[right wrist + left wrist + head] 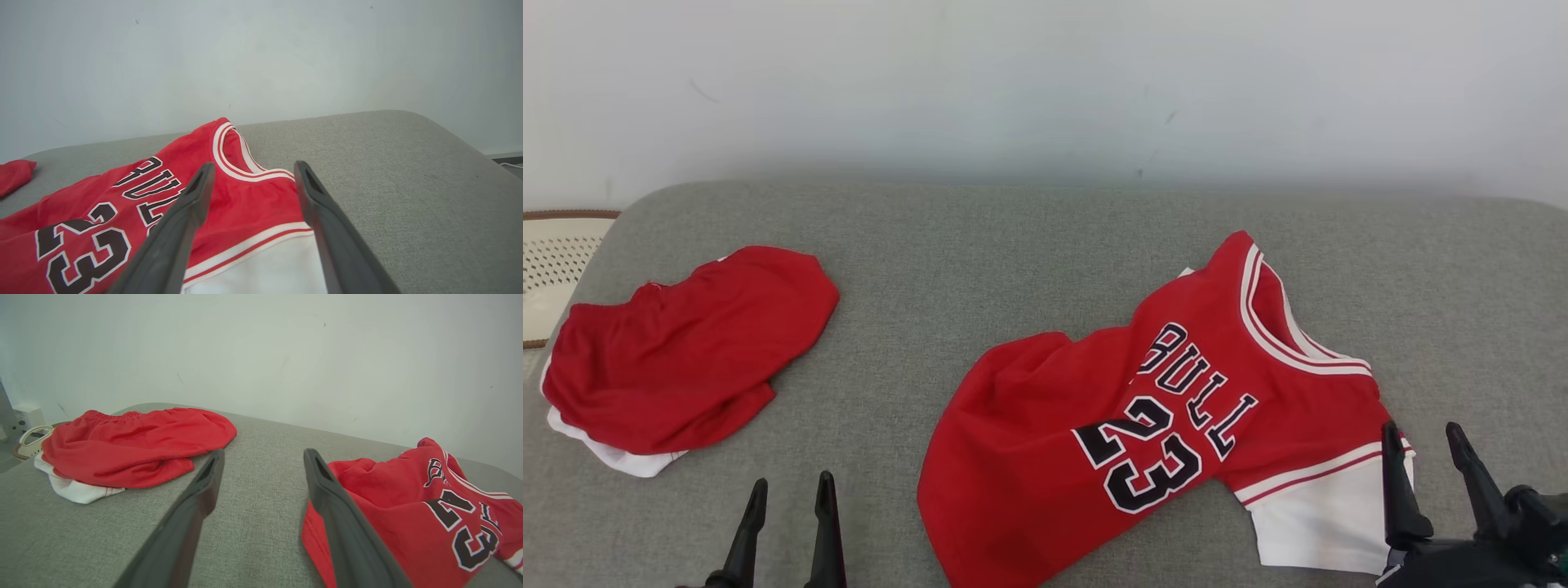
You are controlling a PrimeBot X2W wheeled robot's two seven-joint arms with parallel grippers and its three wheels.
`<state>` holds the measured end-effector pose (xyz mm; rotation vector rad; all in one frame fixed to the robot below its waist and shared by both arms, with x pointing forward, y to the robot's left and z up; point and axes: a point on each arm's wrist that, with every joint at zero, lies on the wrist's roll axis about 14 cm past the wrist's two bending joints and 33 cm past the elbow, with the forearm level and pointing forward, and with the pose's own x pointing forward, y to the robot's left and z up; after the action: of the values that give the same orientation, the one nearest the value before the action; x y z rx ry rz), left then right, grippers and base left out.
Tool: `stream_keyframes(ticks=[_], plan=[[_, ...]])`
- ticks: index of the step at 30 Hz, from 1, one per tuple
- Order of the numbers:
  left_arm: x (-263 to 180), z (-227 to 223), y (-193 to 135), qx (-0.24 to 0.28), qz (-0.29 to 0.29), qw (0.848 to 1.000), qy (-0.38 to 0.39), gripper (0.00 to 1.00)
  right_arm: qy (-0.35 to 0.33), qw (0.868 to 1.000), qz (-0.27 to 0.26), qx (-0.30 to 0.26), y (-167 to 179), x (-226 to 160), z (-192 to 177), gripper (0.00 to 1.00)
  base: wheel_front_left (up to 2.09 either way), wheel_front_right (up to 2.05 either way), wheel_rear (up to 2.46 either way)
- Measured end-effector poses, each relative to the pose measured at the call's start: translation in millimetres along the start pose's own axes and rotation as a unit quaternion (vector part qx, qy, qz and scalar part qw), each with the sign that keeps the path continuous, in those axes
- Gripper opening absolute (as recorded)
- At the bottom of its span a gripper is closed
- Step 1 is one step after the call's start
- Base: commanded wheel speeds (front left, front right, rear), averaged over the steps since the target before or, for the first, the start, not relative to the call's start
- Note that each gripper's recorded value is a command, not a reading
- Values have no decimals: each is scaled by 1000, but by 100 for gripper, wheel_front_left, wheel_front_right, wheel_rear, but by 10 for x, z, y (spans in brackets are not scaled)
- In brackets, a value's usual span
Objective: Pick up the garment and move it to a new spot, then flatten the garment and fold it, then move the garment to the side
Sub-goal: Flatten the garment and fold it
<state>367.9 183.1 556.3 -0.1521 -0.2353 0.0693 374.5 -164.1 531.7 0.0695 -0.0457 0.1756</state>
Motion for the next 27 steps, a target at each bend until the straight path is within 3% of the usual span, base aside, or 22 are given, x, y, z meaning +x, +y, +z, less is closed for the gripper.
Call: stream_keyframes(ticks=[7, 13, 27], plan=[[-28, 18, 39, 1, 4, 1000, -1, 100, -39, 998, 49, -7, 313, 68, -14, 100, 0, 0, 0], [-51, -68, -3, -6, -7, 1000, 12, 100, -23, 998, 59, 5, 405, 107, -167, 100, 0, 0, 0], [-191, -791, -657, -55, -124, 982, 130, 100, -19, 998, 53, 7, 367, 172, -221, 100, 0, 0, 0]])
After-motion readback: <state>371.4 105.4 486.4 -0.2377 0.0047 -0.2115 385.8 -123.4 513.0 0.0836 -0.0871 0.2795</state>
